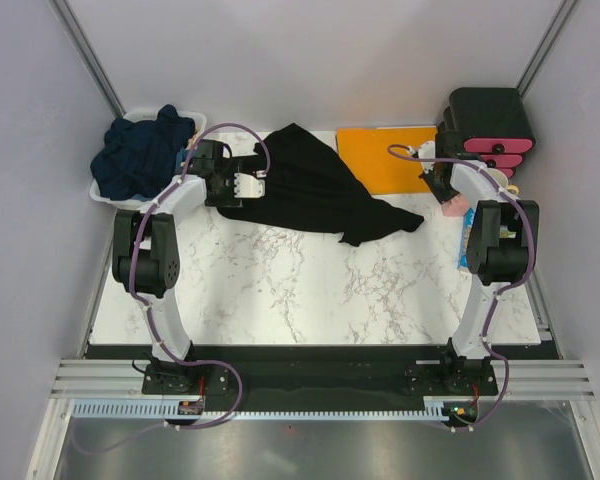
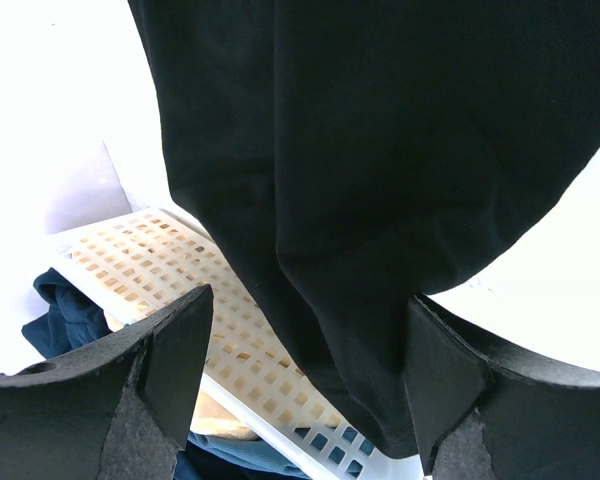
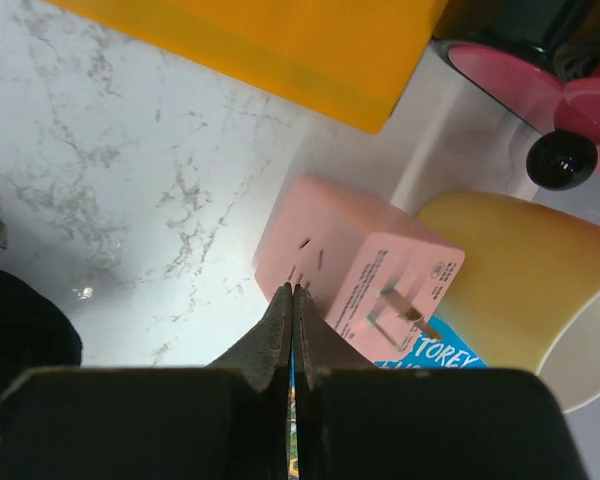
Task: Fold and stack the t-shirts
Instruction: Flatten the tshirt out
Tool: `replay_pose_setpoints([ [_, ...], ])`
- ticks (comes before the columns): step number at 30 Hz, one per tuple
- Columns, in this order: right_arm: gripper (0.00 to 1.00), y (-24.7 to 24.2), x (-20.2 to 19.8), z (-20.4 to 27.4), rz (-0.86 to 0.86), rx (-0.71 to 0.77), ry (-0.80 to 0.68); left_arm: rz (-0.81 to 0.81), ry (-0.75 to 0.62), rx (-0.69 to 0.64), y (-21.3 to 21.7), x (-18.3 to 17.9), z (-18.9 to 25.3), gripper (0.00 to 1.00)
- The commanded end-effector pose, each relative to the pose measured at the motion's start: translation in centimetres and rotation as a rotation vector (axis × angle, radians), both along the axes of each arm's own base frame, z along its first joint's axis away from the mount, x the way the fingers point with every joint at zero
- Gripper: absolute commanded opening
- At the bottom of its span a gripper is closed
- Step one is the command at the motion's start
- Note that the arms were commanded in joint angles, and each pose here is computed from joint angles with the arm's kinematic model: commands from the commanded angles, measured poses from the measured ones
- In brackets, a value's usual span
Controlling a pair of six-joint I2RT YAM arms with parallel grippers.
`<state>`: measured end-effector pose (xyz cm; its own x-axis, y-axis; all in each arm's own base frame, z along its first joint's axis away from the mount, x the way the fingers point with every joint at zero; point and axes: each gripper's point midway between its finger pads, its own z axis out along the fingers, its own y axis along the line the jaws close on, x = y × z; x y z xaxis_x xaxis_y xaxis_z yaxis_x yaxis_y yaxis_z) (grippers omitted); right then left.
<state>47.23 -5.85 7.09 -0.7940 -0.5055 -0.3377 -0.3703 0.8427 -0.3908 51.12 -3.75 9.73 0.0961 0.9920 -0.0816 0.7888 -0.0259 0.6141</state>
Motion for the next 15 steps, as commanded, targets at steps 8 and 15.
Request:
replay_pose_setpoints([
  [8, 0.0, 1.2, -0.3, 6.1, 0.056, 0.072, -0.1, -0.012, -0.085, -0.059, -1.0, 0.3, 3.7, 0.79],
  [15, 0.0, 1.7, -4.0, 5.6, 0.07, 0.09, -0.04, -0.006, -0.083, -0.066, -1.2, 0.3, 3.7, 0.79],
])
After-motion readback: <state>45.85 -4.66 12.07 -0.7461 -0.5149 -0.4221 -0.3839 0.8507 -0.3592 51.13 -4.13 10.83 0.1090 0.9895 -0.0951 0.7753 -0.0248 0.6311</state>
